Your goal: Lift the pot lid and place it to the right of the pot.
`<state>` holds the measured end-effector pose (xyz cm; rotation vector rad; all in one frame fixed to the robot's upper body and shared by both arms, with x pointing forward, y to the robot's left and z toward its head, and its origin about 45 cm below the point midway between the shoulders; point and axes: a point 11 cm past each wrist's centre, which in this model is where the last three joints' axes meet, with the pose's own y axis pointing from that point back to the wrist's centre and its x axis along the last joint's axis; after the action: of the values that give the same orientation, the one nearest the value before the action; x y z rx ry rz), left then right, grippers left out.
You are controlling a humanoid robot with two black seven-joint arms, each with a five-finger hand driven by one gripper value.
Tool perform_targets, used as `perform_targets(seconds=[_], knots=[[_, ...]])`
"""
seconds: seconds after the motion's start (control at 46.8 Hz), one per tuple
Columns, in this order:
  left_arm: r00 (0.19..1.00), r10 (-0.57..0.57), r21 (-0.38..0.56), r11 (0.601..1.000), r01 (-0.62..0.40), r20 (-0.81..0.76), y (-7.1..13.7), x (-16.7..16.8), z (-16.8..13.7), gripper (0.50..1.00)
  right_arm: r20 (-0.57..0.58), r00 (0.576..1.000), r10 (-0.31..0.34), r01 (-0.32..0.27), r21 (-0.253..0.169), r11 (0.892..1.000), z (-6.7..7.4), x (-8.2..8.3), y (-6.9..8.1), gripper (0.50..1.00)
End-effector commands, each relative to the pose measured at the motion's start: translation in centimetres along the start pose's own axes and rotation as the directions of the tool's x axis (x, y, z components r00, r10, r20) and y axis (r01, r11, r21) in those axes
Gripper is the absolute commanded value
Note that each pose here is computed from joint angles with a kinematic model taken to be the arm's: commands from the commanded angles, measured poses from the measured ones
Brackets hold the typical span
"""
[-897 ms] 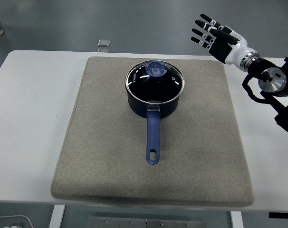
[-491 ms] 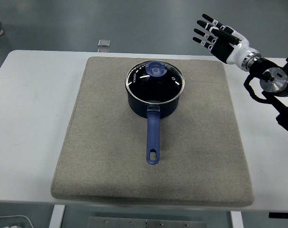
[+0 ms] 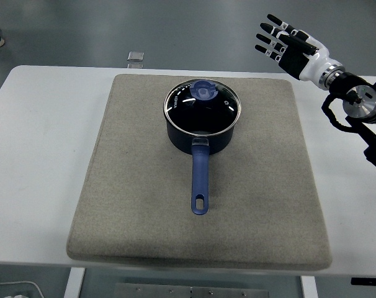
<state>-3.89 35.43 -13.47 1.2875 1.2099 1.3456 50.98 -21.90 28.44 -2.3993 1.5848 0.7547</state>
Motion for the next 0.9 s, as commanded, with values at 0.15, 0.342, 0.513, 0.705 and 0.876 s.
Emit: perform_targets(seconds=[0.15, 0.342, 0.513, 0.705, 0.876], knots=[[1.000, -0.001, 0.000, 1.000, 0.001, 0.000, 0.0, 0.0, 0.0, 1.000, -0.024, 0.999, 0.020, -0.021, -0.015, 1.000, 0.6, -0.1, -0.2, 0.907], [1.000, -0.001, 0.001, 1.000, 0.001, 0.000, 0.0, 0.0, 0.0, 1.000, -0.079, 0.997, 0.023, -0.025, -0.025, 0.999, 0.7, -0.1, -0.2, 0.907], [1.000, -0.001, 0.000, 1.000, 0.001, 0.000, 0.0, 0.0, 0.0, 1.000, -0.134, 0.991, 0.016, -0.021, -0.034, 0.999, 0.9, -0.2, -0.2, 0.907], [1.000, 0.000, 0.000, 1.000, 0.000, 0.002, 0.0, 0.0, 0.0, 1.000, -0.208, 0.978, 0.002, -0.010, -0.039, 0.999, 0.5, -0.6, -0.3, 0.905], [1.000, 0.000, 0.001, 1.000, 0.000, 0.000, 0.0, 0.0, 0.0, 1.000, -0.282, 0.959, -0.031, 0.018, -0.047, 0.999, 0.2, -1.7, -0.4, 0.905]])
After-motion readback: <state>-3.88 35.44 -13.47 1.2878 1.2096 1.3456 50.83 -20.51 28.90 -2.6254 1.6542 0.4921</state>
